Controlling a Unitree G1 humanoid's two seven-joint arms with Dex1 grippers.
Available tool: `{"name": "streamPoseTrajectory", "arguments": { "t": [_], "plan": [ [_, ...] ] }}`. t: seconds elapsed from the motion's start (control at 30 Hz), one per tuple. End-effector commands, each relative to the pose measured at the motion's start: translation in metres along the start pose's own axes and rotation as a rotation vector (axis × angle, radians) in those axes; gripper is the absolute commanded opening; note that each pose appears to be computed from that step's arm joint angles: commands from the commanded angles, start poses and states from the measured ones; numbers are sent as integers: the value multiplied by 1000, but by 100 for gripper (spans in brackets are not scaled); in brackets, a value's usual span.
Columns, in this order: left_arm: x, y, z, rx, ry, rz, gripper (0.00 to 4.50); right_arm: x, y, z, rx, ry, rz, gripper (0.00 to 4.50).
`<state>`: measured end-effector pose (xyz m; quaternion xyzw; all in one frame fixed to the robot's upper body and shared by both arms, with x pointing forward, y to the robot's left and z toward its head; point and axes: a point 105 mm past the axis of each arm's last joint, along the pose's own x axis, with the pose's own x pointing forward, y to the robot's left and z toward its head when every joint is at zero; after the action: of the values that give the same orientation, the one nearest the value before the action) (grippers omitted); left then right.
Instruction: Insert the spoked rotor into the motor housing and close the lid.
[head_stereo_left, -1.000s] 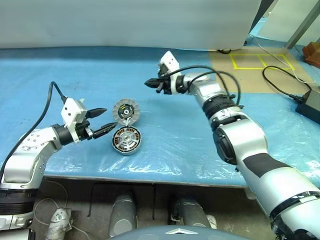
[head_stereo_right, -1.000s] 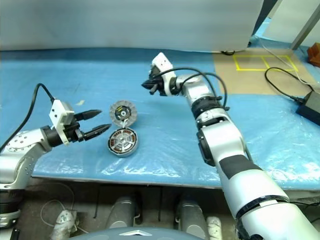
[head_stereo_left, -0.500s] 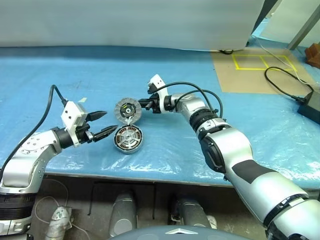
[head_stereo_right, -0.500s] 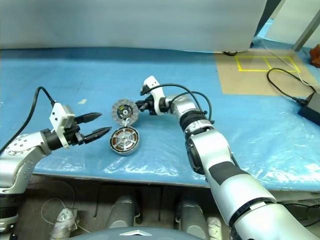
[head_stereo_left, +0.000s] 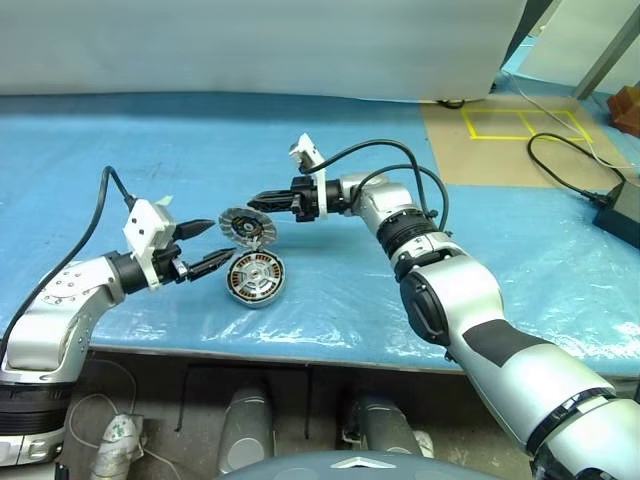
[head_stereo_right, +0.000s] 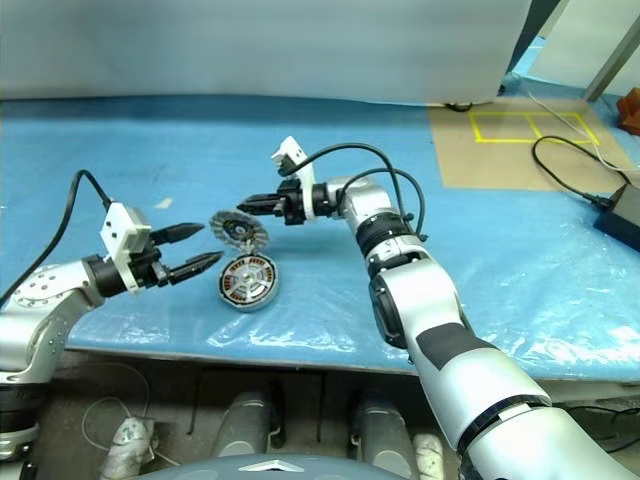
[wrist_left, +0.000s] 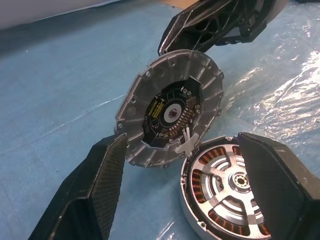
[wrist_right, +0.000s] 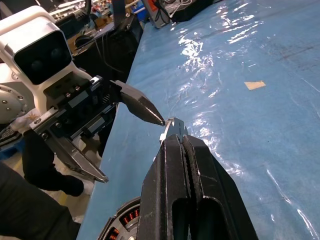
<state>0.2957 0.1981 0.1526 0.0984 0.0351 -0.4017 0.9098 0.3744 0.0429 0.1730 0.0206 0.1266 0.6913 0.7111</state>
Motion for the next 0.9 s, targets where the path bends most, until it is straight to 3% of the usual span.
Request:
{"name": "streamPoseTrajectory", "arguments": {
  "t": [0.03, 0.27, 0.53, 0.73, 0.9],
  "plan": [
    [-1, 3, 7, 17, -21, 6, 372, 8, 15, 4, -51, 19, 91, 2],
    [-11, -1, 17, -52, -62, -41, 372, 5, 26, -11, -101, 101, 150, 2],
    [-39, 20, 32, -11, -43, 21, 372, 0, 44, -29, -141, 176, 229, 2],
    [-26, 14, 28, -17, -46, 13, 372, -1, 49, -27, -176, 182, 233, 2],
    [-15, 9, 25, -23, -58, 1, 372, -9, 44, -60, -225, 285, 193, 2]
  ]
}}
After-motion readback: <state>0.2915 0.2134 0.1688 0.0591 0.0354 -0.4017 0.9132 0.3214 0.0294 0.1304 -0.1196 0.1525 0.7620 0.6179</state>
